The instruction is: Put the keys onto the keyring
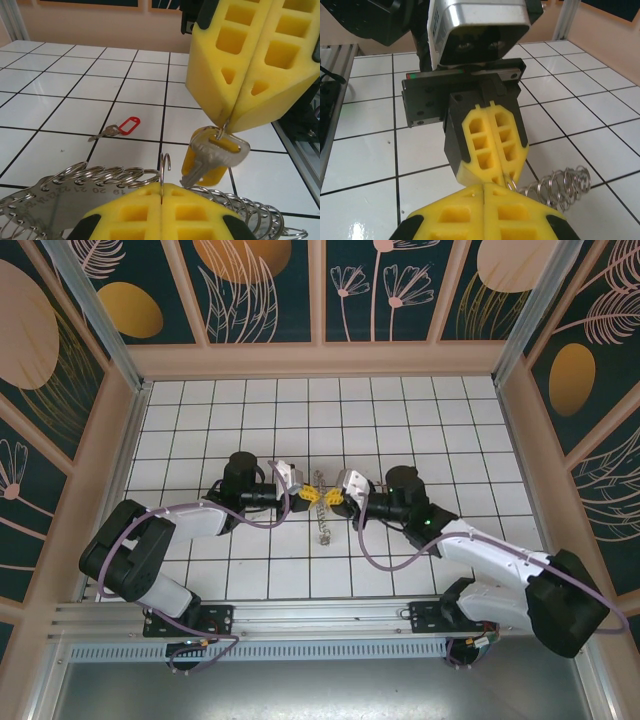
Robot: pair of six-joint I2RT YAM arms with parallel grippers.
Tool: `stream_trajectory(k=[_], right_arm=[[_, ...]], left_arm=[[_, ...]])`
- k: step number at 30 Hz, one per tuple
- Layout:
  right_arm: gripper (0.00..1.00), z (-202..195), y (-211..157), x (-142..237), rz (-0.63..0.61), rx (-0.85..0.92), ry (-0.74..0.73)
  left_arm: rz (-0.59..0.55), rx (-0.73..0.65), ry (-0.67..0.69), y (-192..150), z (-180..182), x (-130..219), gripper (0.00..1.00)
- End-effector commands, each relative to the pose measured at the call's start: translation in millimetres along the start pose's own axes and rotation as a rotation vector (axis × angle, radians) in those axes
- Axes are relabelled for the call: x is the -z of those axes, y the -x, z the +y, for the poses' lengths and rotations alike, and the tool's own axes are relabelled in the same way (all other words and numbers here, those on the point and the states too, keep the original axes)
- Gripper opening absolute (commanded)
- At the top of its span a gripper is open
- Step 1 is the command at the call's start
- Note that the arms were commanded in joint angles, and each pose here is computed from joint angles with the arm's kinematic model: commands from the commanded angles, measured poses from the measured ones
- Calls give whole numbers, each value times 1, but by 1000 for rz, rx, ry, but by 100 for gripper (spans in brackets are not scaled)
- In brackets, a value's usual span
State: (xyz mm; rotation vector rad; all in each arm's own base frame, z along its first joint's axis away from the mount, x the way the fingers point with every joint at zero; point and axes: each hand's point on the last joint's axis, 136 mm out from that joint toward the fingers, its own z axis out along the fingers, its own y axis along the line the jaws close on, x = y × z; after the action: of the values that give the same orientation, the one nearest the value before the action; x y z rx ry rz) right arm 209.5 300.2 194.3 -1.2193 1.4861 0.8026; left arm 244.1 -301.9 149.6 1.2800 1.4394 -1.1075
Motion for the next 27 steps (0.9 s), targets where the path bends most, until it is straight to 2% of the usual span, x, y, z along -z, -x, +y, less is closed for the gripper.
stream_trajectory(k=[1,27], right_arm=[[0,-3,32,-3,-89,48,26],[0,-21,10,-23,22,48,-34]], left_arm=[[-25,-17,-18,13,-3,-1,0],[-46,-7,-27,17,-4,-1,0]])
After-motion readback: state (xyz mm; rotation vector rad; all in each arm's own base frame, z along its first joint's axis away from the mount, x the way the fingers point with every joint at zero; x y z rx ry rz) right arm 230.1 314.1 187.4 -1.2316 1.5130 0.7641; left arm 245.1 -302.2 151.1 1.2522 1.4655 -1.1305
